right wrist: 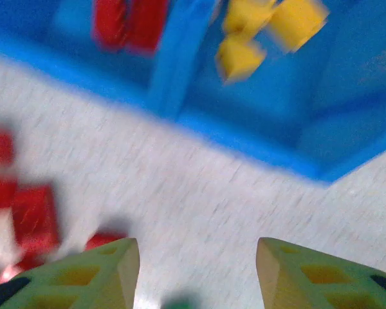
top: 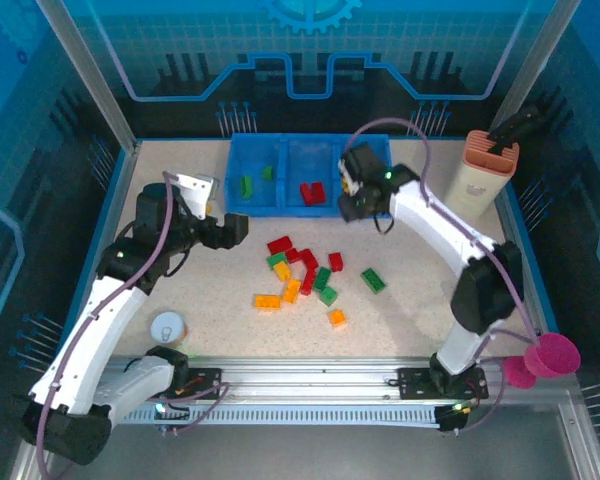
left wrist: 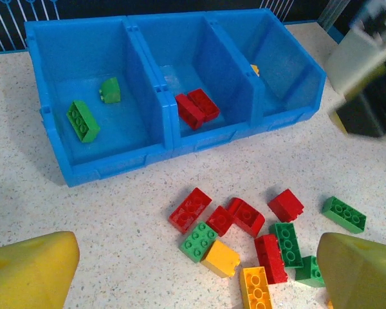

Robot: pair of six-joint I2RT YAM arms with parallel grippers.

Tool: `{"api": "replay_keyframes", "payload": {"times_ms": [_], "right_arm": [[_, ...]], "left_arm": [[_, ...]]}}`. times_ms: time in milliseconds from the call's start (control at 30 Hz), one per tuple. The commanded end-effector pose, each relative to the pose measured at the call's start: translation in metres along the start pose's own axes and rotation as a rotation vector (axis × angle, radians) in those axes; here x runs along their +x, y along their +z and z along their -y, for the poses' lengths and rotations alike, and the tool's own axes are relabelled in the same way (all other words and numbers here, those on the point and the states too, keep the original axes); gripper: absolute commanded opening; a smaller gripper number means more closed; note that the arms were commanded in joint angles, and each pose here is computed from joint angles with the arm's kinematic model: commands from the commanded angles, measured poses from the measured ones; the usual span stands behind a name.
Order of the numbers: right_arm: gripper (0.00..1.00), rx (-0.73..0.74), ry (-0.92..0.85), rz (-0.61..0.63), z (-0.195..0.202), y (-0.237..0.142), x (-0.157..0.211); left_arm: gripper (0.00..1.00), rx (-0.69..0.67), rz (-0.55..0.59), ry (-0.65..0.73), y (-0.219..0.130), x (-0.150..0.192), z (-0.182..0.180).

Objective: Sort the legos into containers by color
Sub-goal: Pick up the lego from the bottom-center of the table.

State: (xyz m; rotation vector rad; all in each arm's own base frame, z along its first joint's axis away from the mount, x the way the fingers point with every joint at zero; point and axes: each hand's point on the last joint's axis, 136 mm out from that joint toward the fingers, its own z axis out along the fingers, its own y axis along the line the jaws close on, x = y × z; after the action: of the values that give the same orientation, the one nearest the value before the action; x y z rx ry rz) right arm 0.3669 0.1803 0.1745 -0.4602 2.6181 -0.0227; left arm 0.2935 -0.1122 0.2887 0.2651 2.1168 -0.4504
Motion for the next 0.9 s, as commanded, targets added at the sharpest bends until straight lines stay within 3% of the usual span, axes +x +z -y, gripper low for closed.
{"api": "replay_keyframes", "payload": {"times_ms": [0,100,300,500,867], "right_arm": [[0.56,-0.025,0.094,-0.168,-0.029,0.002,0.079],[0.6,-0.06,0.12,-0.199,-0.061,-0.008,0.127],[0.67,-0.143,0.12,-0.304,-0.107,-0.009,0.19],[0.7,-0.17,0.079,-0.353,-0.131,0.002,0.214],[0.69,-0.102,0.028,-0.419,-0.138,0.038,0.222]], "left_arm": [[0.97,0.035,0.025,0.004,-0.004,-0.001,0.005],[0.99,0.074,0.056,-0.011,-0.009,-0.006,0.013],[0.99,0.086,0.048,-0.005,-0.01,-0.004,0.015],[0.99,0.13,0.048,-0.023,-0.01,-0.006,0.023],[0.99,0.117,0.048,-0.018,-0.015,-0.003,0.021]]}}
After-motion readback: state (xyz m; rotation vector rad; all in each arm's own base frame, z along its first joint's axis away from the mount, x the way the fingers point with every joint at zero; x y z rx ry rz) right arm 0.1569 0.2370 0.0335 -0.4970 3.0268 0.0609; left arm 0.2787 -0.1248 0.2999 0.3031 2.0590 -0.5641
